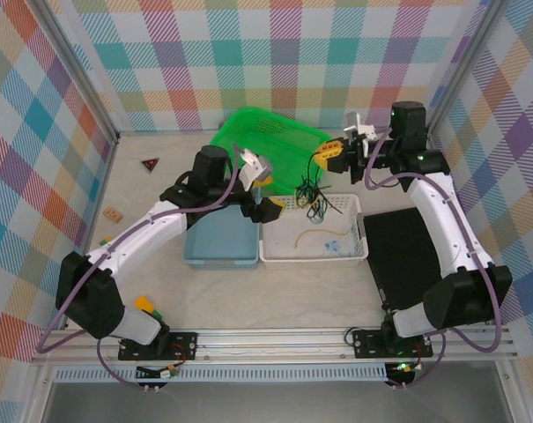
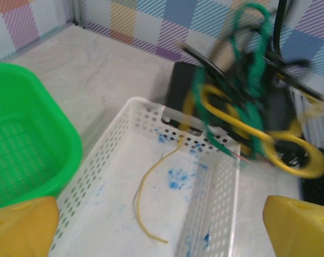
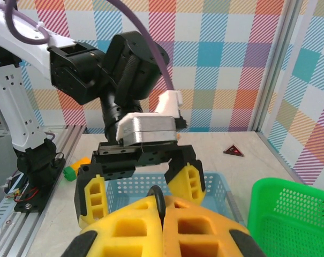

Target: Untangle the cables

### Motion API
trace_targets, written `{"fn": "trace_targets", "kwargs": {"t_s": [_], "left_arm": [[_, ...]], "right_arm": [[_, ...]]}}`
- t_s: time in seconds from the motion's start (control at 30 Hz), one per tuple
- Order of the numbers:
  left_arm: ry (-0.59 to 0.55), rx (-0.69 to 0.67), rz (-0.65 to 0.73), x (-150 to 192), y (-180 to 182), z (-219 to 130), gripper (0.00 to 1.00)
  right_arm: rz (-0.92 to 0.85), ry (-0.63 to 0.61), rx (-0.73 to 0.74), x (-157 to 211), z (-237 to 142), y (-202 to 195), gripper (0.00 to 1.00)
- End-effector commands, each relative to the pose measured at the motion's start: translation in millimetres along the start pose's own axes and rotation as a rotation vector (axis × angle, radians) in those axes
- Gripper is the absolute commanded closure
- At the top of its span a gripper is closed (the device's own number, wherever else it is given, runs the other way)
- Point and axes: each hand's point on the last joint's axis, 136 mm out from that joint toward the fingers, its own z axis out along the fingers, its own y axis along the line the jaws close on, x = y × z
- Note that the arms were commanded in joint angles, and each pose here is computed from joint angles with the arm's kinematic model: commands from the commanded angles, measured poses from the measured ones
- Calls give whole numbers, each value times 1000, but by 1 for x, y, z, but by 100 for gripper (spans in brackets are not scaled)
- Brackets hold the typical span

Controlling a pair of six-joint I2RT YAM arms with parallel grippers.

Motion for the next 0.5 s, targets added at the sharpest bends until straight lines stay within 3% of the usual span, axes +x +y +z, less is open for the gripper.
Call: {"fn": "trace_targets", "kwargs": {"t_s": [0.0, 0.2, 0.47], "left_arm": [[-112, 145, -4, -41, -28, 0, 9], [-110, 202, -22, -41, -58, 1, 11], [-118, 179, -72, -38, -63, -7, 12]], "right_arm": [[-64, -10, -20, -10, 0, 14, 100], [-80, 7, 15, -6, 4, 11, 100], [-75, 28, 74, -2, 6, -1, 100]]}}
